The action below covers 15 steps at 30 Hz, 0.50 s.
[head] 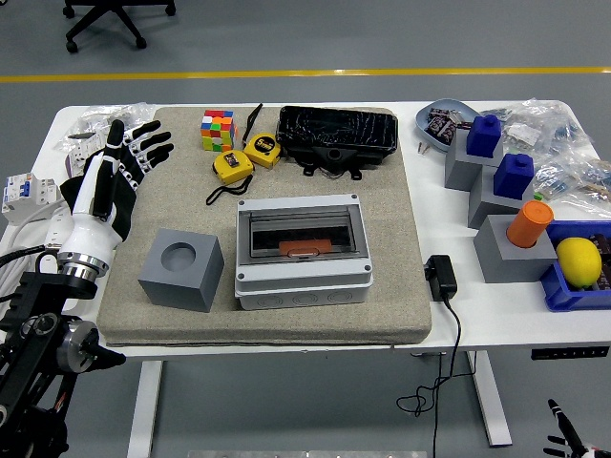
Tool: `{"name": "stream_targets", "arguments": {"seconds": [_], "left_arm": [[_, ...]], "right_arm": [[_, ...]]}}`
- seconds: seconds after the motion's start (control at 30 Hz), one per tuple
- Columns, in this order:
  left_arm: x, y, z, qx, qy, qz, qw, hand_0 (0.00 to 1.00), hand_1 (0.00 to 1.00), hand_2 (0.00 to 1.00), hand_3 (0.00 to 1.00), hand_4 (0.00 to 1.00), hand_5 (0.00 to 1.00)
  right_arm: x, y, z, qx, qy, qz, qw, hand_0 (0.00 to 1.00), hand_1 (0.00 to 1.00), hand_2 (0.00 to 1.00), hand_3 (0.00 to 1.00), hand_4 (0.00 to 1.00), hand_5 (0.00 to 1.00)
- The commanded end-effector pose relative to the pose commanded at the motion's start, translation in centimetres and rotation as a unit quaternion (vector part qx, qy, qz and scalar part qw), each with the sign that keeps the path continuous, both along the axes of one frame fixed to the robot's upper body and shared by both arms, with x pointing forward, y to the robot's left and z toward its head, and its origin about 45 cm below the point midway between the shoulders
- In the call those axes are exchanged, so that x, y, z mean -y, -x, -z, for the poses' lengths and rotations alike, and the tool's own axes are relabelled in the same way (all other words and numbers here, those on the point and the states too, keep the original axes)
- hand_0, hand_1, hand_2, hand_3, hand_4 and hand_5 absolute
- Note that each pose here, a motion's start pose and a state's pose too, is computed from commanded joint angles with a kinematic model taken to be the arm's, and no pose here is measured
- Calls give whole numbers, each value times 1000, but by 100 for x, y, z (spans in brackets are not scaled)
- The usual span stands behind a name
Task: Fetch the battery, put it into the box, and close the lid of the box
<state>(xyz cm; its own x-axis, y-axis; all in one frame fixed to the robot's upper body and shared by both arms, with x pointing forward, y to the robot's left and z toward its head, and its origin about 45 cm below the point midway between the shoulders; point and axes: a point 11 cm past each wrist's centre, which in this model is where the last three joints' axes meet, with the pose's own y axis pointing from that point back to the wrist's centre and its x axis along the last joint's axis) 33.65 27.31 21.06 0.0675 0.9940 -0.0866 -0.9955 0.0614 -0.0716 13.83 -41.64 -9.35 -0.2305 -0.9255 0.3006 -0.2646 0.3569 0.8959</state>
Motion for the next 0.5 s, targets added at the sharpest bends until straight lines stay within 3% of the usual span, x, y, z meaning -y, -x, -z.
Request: {"name": "stream_targets", "arguments": {"seconds": [0.17, 0.3, 0.33, 0.5], "left_arm": [[14, 8, 17, -3, -1, 2, 1000, 763, 695, 679, 710, 998, 998], [24, 15, 32, -6, -2, 4, 1000, 763, 695, 679, 710, 998, 998], [24, 16, 31, -6, -2, 4, 1000, 764, 694, 678, 709, 998, 998], [30, 18, 33, -6, -1, 4, 1000, 764, 694, 678, 709, 998, 998]], "right_arm": [[9, 34, 5, -16, 14, -10, 1000, 889, 768, 731, 755, 998, 998], [67, 97, -7, -54, 45, -18, 997, 889, 768, 731, 755, 998, 998], [79, 117, -8, -62, 50, -19, 997, 951, 758, 682, 633, 998, 879], [126, 185, -16, -82, 69, -17, 994, 951, 758, 682, 633, 998, 879]]}}
